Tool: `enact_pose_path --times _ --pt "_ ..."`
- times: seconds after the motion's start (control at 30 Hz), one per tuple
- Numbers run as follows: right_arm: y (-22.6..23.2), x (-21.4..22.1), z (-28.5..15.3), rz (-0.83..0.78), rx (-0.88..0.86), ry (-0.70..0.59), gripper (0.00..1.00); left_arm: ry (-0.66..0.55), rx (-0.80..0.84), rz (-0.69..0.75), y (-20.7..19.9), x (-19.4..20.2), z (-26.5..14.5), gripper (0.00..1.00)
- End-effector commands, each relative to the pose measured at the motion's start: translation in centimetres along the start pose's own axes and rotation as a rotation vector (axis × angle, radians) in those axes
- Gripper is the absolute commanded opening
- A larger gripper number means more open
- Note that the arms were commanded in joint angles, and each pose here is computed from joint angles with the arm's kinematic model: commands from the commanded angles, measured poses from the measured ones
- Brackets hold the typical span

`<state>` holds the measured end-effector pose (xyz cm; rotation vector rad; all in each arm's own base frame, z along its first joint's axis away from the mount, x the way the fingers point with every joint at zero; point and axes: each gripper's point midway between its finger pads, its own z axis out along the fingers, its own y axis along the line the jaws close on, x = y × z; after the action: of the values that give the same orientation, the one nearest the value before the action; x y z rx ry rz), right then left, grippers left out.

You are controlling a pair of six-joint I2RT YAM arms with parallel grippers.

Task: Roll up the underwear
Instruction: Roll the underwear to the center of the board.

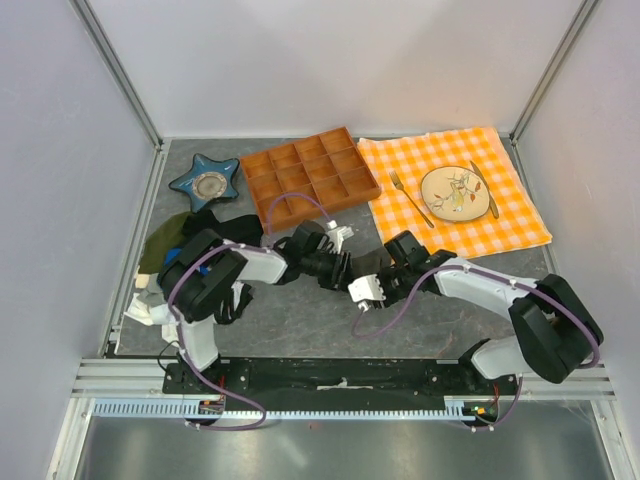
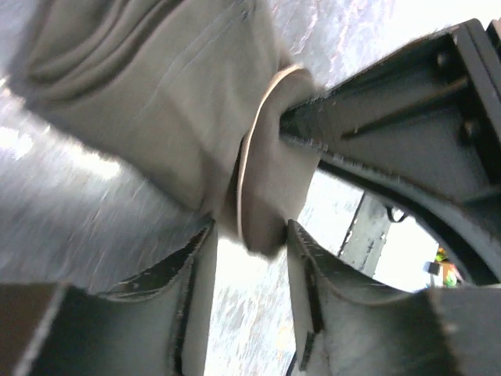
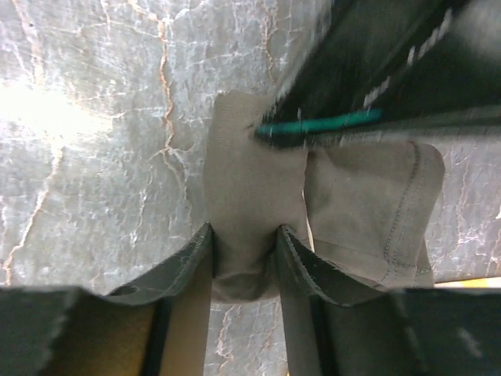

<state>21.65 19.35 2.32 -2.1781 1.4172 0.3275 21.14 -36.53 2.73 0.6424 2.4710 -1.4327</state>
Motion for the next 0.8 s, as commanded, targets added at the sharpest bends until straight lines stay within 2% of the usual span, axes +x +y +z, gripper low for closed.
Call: enact_pose_path --times 0.0,0.07,0.1,0.13,0.17,0.23,0.27,0.3,0.33,0.4,0.5,0.53,0.77 --pt "4.1 3.8 1.0 0.104 -0.128 0.155 0.35 -0.191 -0.136 0.044 0.9 -2.1 -3.1 0.5" --pt "4.1 3.4 1.1 0.14 -0.149 0.142 0.31 -0.225 -0.165 0.107 1.3 -1.2 -4.3 0.55" --pt "4.6 3.1 1.0 0.167 -0.18 0.134 0.27 -0.315 -0.145 0.188 -0.1 -2.7 -5.4 0.56" --pt "4.0 2.6 0.9 0.196 -0.189 0.116 0.26 -0.342 -0.137 0.231 -0.4 -2.5 -6.0 0.58" --pt "4.2 1.5 1.0 0.217 -0.224 0.058 0.24 -0.341 -0.148 0.271 0.6 -0.4 -6.5 0.58" --pt "5.6 0.8 0.6 0.287 -0.327 0.032 0.21 -0.475 -0.076 0.448 -2.4 -1.0 -8.2 0.59" --pt "4.9 -0.7 0.4 0.297 -0.347 -0.033 0.2 -0.463 -0.095 0.52 -1.5 1.5 -8.6 0.6" --pt "6.0 -1.3 -0.2 0.336 -0.416 -0.044 0.19 -0.477 -0.086 0.595 -2.3 2.5 -8.6 0.61" --pt "6.5 -1.8 -0.2 0.361 -0.467 -0.068 0.19 -0.552 -0.055 0.696 -4.2 2.1 -9.5 0.61" --pt "7.0 -3.8 -1.1 0.397 -0.558 -0.143 0.18 -0.542 -0.066 0.843 -4.4 4.7 -9.3 0.62" --pt "7.5 -5.4 -1.5 0.449 -0.655 -0.216 0.18 -0.54 -0.086 0.984 -5.8 5.8 -8.7 0.63" --pt "7.4 -5.5 -1.3 0.463 -0.674 -0.221 0.18 -0.533 -0.103 1.037 -6.0 5.8 -8.4 0.67" --pt "7.7 -5.0 -0.5 0.53 -0.715 -0.188 0.18 -0.488 -0.173 1.16 -7.3 5.3 -5.8 0.73"
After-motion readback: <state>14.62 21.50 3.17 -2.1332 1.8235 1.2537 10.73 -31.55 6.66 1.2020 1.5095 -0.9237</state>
